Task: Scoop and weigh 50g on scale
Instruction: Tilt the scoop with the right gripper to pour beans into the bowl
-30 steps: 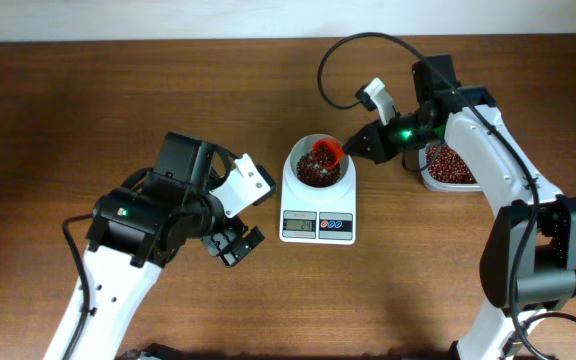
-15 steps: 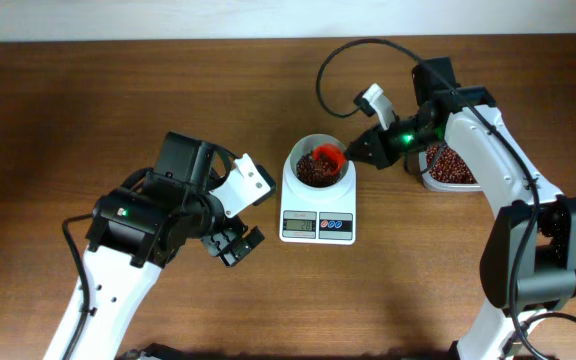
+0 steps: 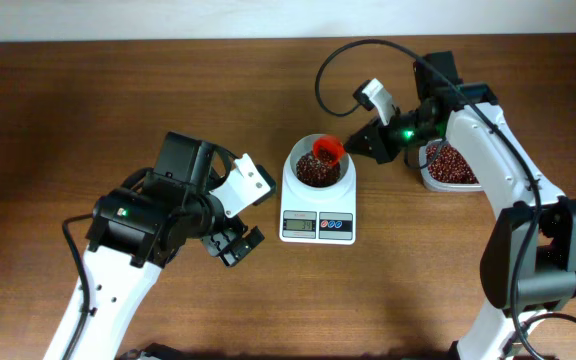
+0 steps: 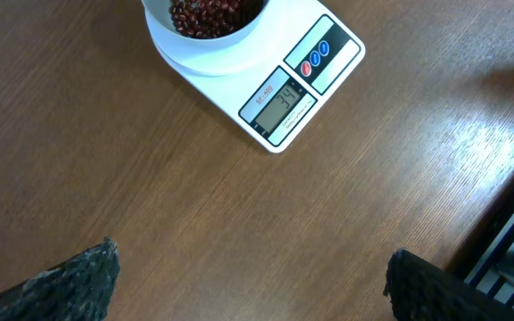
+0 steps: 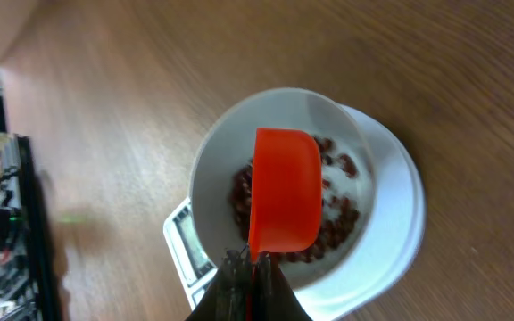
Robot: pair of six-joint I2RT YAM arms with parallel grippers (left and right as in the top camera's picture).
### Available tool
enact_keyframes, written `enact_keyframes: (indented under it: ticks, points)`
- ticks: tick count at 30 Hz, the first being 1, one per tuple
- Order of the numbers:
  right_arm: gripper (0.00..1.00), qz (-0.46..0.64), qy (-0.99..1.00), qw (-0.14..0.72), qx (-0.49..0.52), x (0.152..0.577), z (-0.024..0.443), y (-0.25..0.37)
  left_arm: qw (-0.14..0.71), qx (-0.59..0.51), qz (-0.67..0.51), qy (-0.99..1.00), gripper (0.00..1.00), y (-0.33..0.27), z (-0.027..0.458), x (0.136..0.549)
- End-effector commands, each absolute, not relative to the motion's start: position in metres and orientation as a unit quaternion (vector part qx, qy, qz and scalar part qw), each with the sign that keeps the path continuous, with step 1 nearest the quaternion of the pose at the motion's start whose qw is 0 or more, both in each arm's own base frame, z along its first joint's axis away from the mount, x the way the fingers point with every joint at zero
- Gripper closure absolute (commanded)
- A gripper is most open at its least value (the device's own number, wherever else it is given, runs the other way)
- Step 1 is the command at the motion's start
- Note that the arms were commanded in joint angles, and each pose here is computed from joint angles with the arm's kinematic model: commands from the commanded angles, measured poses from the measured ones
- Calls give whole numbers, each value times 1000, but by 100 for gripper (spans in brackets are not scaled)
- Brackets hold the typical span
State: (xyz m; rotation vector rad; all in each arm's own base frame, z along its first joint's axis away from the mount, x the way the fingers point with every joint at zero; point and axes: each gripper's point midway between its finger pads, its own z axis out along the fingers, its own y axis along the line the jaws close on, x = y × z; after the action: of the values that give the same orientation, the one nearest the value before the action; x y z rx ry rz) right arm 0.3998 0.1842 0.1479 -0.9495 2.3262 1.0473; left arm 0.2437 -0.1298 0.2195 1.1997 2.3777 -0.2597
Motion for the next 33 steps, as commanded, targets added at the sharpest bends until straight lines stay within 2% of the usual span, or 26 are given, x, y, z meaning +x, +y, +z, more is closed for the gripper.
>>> enact_keyframes:
  ticks: [1,2,3,5,7,8,9,11,14,16,18,19,20,21,23,24,25,26,29,31,33]
  points:
    - [96,362,825,244,-358,405,175,185,239,443,-100,858,1,-132,225,244]
    - [96,417,796,251,-361,394,196,197,239,443,-100,858,1,-132,225,244]
    - [96,411,792,256,-371,394,196,197,239,443,-100,858,1,-132,225,244]
    - [96,315,842,239,-367,407,166,173,239,443,-100,858,1,-132,225,244]
    - [96,394,802,250,-373,391,194,192,239,443,-100,858,1,-132,225,244]
    - [96,391,793,260,-388,392,195,193,239,443,-100,858,1,-132,225,244]
    - [96,333,820,254,-391,401,178,180,239,443,-100,858,1,-132,225,244]
    - [96,410,780,266,-391,386,207,197,239,443,-100,858,1,-132,225,244]
    - [96,321,820,255,-400,399,181,178,239,443,-100,858,1,-132,225,244]
    - [96,394,786,266,-395,386,206,193,239,443,-100,858,1,-132,225,244]
    - [96,333,817,256,-395,396,186,181,239,443,-100,858,1,-132,225,244]
    - [96,379,792,266,-397,388,204,192,239,443,-100,858,1,-132,225,244]
    - [96,386,779,275,-410,387,208,195,239,443,-100,858,1,-132,225,244]
    - [96,334,794,271,-429,393,191,187,239,443,-100,858,1,-132,225,244]
    - [96,375,779,272,-423,383,207,197,239,443,-100,858,1,-132,225,244]
    - [96,357,781,274,-433,385,203,195,239,443,-100,858,1,-132,225,244]
    - [96,275,817,260,-435,397,181,174,239,443,-100,858,1,-132,225,244]
    - [96,238,832,251,-433,401,173,164,239,443,-100,858,1,-132,225,244]
    - [96,295,806,269,-437,390,196,179,239,443,-100,858,1,-132,225,244]
    - [96,239,822,277,-436,404,188,167,239,443,-100,858,1,-132,225,244]
    - [96,285,803,283,-441,394,199,178,239,443,-100,858,1,-132,225,244]
